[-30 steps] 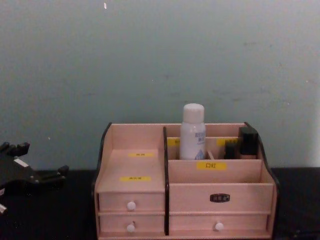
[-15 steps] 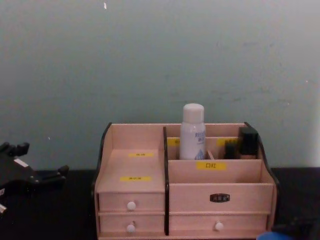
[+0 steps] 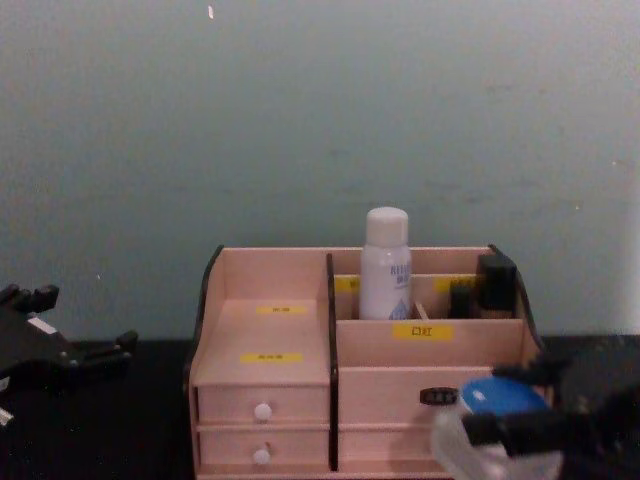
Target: Pick up the facial cleanser and watermelon frost from the table and place them into the tiered storage box.
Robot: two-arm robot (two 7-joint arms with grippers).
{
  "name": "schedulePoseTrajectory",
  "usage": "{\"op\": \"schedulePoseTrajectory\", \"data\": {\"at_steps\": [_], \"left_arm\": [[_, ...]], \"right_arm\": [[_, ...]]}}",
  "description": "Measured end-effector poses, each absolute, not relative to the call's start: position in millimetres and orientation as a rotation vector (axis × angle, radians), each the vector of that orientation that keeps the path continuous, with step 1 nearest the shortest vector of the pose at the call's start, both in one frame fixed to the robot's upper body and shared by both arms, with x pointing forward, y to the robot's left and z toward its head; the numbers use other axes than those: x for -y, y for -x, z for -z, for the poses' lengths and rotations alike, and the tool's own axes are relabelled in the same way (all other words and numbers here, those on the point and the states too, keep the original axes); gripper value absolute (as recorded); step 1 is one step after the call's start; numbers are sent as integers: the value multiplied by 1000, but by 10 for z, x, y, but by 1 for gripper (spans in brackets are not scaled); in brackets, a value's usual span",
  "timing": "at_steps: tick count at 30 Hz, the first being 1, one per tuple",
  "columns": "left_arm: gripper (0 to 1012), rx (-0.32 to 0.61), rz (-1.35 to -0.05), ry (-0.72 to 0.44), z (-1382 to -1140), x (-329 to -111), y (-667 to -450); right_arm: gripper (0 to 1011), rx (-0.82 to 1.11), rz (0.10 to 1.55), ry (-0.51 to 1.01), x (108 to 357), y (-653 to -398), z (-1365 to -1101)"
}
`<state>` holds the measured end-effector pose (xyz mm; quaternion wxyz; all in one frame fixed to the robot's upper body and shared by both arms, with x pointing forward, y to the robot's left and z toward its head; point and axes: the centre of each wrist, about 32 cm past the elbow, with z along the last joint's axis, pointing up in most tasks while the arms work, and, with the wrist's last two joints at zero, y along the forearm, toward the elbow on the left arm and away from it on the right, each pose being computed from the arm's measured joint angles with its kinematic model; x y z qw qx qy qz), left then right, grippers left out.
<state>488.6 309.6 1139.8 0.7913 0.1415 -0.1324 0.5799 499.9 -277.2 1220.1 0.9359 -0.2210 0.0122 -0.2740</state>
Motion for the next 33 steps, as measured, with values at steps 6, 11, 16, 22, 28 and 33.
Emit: {"op": "schedulePoseTrajectory", "data": {"at_steps": [6,11,16,22,28,33], "left_arm": [[1001,285,-1248,-304,-11398,-3097,-4886],[1001,285,-1248,-304,-11398,-3097,-4886],[1001,285,-1248,-305,-11398,-3097,-4886],[1001,285,-1248,-304,-11398,-3097,-4886],[1001,285,-1248,-304,-11398,-3097,-4886],[1001,285,-1248,-304,-11398,-3097,-4886]], "right_arm": [[713,-6,554,420,2634,-5127,-12345],[713,0,548,391,2494,-5265,-12442],[713,3,540,376,2344,-5406,-12497],[713,4,541,363,2169,-5553,-12541],[713,2,549,350,2003,-5720,-12601],[712,-3,561,346,1876,-5863,-12633]]}}
